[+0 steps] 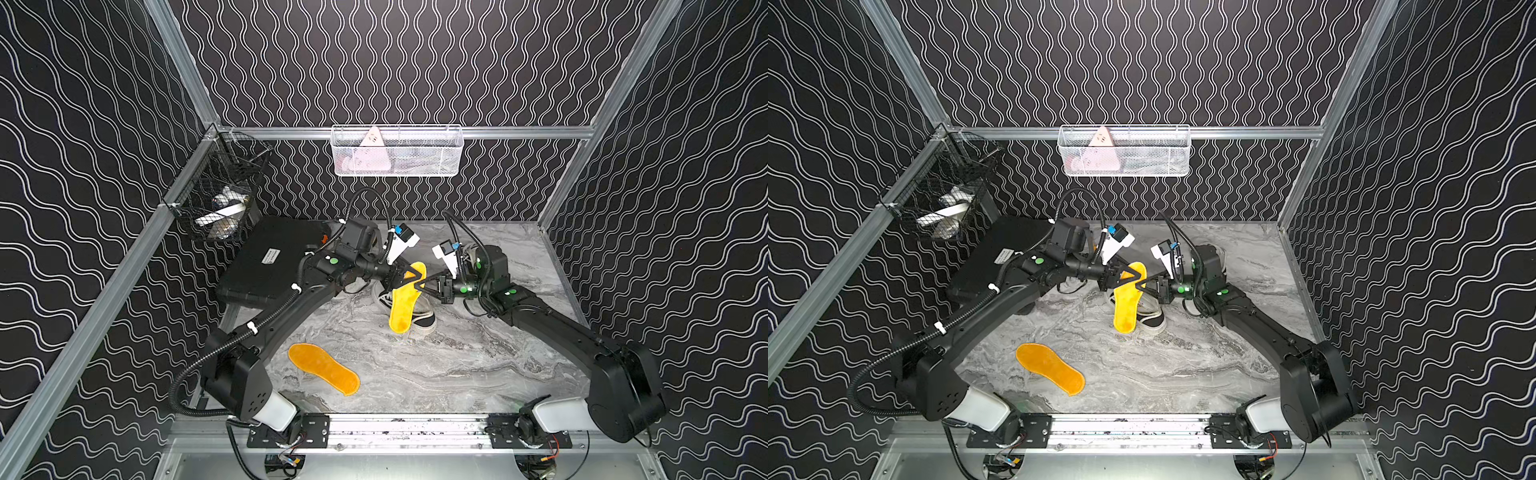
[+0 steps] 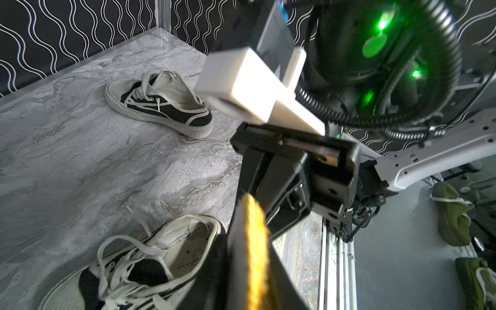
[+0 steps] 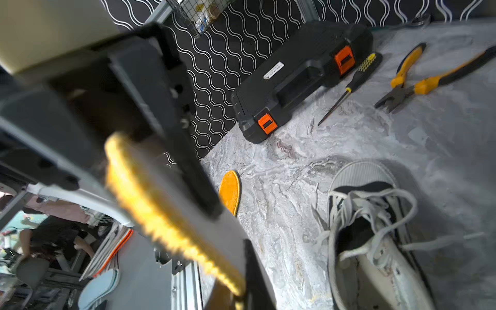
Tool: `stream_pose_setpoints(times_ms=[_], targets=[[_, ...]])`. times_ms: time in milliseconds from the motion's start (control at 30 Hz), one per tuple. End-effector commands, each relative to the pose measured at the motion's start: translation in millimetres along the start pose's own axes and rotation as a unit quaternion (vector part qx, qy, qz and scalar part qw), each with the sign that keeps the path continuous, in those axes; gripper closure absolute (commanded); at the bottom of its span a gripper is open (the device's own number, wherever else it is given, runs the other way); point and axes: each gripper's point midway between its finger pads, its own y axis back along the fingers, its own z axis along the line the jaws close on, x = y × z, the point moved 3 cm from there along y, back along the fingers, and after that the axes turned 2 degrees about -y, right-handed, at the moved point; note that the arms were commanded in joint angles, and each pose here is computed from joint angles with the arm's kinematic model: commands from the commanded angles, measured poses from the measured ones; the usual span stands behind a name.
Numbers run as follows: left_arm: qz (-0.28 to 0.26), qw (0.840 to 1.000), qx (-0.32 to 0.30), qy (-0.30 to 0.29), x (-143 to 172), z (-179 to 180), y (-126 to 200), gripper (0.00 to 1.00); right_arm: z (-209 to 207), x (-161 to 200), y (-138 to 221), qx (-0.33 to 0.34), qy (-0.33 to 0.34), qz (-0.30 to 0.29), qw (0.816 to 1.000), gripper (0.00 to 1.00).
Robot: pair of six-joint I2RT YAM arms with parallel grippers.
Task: Insert the insole into the shoe
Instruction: Pick up the insole from the center of the board.
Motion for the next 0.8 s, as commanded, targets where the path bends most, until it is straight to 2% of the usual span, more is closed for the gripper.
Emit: stream_pose_setpoints(times_ms=[0,100,200,267,467,567,700,767], targets=[[0.053,0.997,0.013,-0.047,15,-7,6,0.56,11,21,9,-0.010,0.037,0.074,0.997,1.00],[0.097,0.992,0.044,-0.063,22,-12,7,0.49,11,33,17,0.012,0.059,0.124,0.990,1.00],[0.123,0.989,0.046,-0.065,24,-8,4,0.46,11,39,22,0.020,0.070,0.173,0.982,1.00],[0.127,0.989,0.046,-0.068,23,-5,2,0.47,9,39,23,0.028,0.071,0.185,0.980,1.00],[0.119,0.989,0.060,-0.063,23,-8,0,0.66,1,42,26,0.058,0.069,0.215,0.972,1.00],[0.115,0.990,0.067,-0.055,24,-9,-2,0.68,1,38,25,0.058,0.068,0.212,0.973,0.99],[0.100,0.992,0.070,-0.040,24,-9,-6,0.77,5,33,21,0.045,0.070,0.198,0.977,0.96],[0.095,0.993,0.066,-0.034,23,-8,-7,0.86,5,31,21,0.049,0.070,0.193,0.977,0.88]])
